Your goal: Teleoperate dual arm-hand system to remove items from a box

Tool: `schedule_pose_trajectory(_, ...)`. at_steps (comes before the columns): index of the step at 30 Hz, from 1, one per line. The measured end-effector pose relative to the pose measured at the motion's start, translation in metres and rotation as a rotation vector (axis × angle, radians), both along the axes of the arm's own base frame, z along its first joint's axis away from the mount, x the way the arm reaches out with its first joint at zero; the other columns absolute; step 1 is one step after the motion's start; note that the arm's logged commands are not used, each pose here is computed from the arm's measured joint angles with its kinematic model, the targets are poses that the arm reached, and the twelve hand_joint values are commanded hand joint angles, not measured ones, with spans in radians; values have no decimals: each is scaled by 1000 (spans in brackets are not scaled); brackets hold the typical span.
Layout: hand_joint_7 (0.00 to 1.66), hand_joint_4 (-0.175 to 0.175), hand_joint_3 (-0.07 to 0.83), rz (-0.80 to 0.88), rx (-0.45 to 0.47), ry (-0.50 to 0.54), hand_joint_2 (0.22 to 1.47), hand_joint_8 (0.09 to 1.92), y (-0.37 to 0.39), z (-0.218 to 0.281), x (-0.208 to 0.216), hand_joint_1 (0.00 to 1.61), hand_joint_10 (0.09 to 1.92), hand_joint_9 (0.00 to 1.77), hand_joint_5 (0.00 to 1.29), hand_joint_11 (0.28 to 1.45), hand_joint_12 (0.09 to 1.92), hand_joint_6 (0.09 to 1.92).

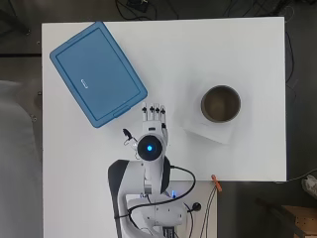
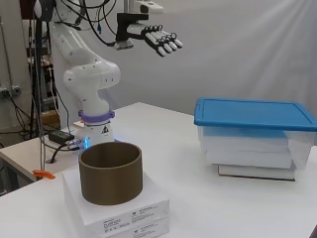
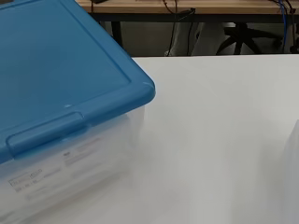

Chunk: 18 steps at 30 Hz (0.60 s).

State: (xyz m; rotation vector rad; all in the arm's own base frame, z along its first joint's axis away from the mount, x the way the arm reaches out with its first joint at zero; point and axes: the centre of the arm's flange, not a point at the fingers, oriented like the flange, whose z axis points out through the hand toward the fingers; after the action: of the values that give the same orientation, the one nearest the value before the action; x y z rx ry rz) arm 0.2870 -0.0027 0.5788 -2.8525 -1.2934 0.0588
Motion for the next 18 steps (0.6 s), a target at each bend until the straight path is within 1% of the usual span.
schedule_pose_trajectory(2,289,1,7,-36,-4,-11,904,87,-2,-4,-25,110,87,347,224,456,87,87)
schedule_pose_trajectory(4,287,-2,3,-63,-12,-54,899,87,-1,0,-53,122,87,343,220,453,87,87)
schedule_pose_trajectory(6,269,-1,0,-78,-21,-75,893,87,0,1,-67,122,87,326,211,445,87,87)
schedule_pose_trajectory(7,252,2,-1,-82,-27,-67,891,87,1,-1,-67,119,87,314,212,441,87,87)
schedule_pose_trajectory(9,212,9,0,-82,-46,-28,891,87,3,-9,-60,117,87,288,214,437,87,87)
schedule_pose_trajectory(12,208,21,7,-63,-110,85,909,87,0,-29,-30,136,87,277,252,433,87,87)
schedule_pose_trajectory(16,204,12,8,0,-160,212,919,87,-7,-53,18,162,87,279,223,429,87,87)
schedule_pose_trajectory(18,170,-2,5,70,-187,258,915,87,-11,-68,43,154,87,271,159,423,87,87)
